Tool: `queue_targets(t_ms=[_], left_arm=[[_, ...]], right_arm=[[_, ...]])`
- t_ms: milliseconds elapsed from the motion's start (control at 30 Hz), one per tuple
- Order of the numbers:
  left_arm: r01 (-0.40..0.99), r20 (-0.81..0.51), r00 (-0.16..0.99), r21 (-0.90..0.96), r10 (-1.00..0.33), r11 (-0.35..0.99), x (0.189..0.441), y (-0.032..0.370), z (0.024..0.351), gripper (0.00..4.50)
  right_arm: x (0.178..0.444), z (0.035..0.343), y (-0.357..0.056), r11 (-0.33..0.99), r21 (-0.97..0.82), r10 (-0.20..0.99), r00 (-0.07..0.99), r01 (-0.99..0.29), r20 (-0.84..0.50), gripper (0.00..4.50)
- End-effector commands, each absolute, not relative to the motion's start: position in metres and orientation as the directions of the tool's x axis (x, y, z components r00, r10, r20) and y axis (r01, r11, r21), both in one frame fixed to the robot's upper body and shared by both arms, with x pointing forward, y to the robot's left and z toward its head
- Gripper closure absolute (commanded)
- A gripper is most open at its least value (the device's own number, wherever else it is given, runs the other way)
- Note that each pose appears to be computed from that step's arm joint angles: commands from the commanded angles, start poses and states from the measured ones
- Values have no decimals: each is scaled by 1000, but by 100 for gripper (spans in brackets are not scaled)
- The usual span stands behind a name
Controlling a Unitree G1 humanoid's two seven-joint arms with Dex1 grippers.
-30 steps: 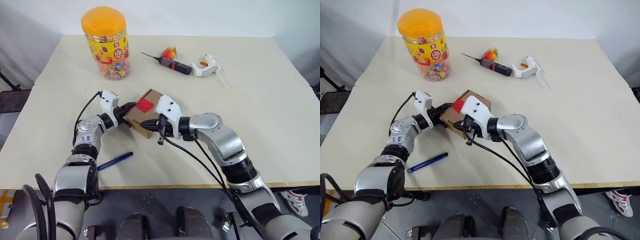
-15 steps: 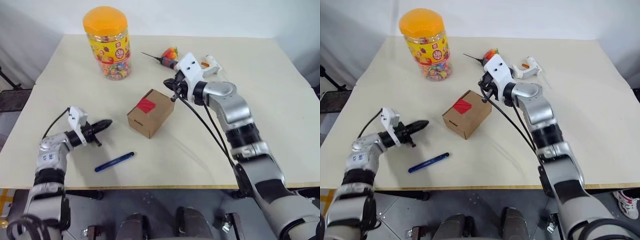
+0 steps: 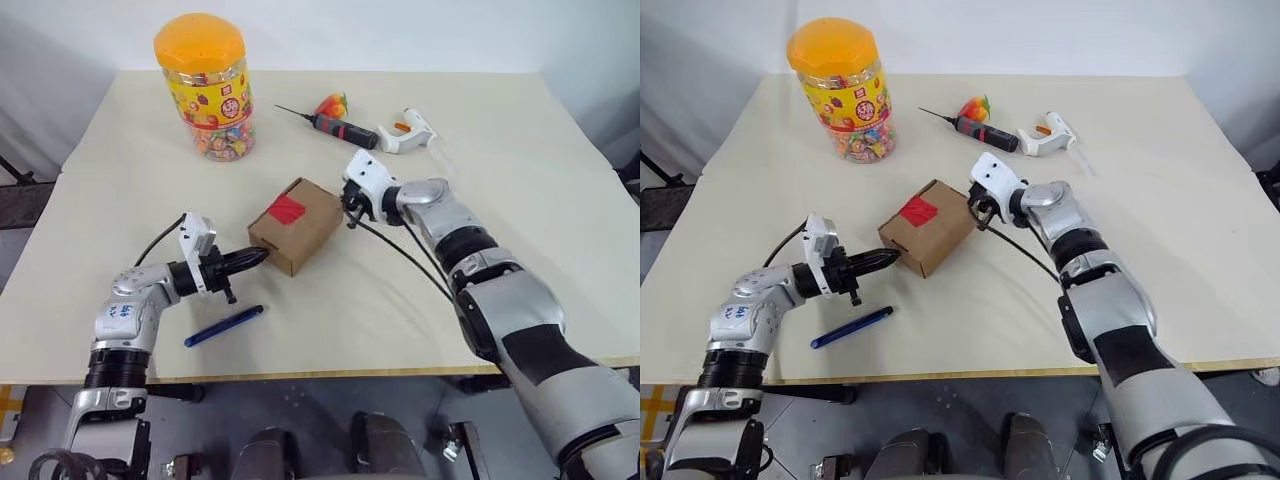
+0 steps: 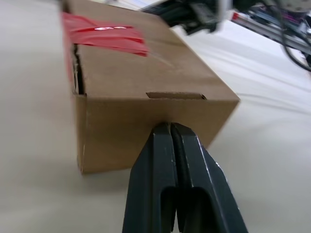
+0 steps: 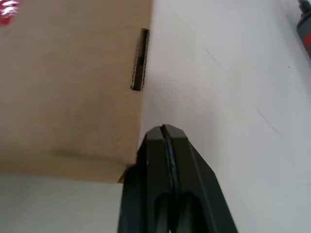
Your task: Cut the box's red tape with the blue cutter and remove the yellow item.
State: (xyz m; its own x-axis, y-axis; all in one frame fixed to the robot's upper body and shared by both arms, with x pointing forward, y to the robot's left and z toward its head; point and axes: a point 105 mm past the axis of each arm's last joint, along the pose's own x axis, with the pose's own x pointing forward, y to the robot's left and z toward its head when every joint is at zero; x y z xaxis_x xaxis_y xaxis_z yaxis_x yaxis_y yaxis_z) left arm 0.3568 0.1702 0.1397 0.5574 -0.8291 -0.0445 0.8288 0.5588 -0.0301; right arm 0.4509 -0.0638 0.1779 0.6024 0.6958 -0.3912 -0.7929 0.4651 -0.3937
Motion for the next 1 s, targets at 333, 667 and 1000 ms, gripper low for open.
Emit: queue_targets(t_ms=[333,667,1000], left_arm=[[835,-15,547,76,-837,545,394,147,150,442],[932,-60,359,77,-932,354,396,86,147,442],[968,-93,239,99,-967,230,391,54,145,442]], right_arm=[[391,182,-68,139,-288,836,268,-947,-479,450],[317,178,-87,194,-232,805,290,-953,-517,450],[293,176,-127,372,-233,701,437,-898,-563,450]])
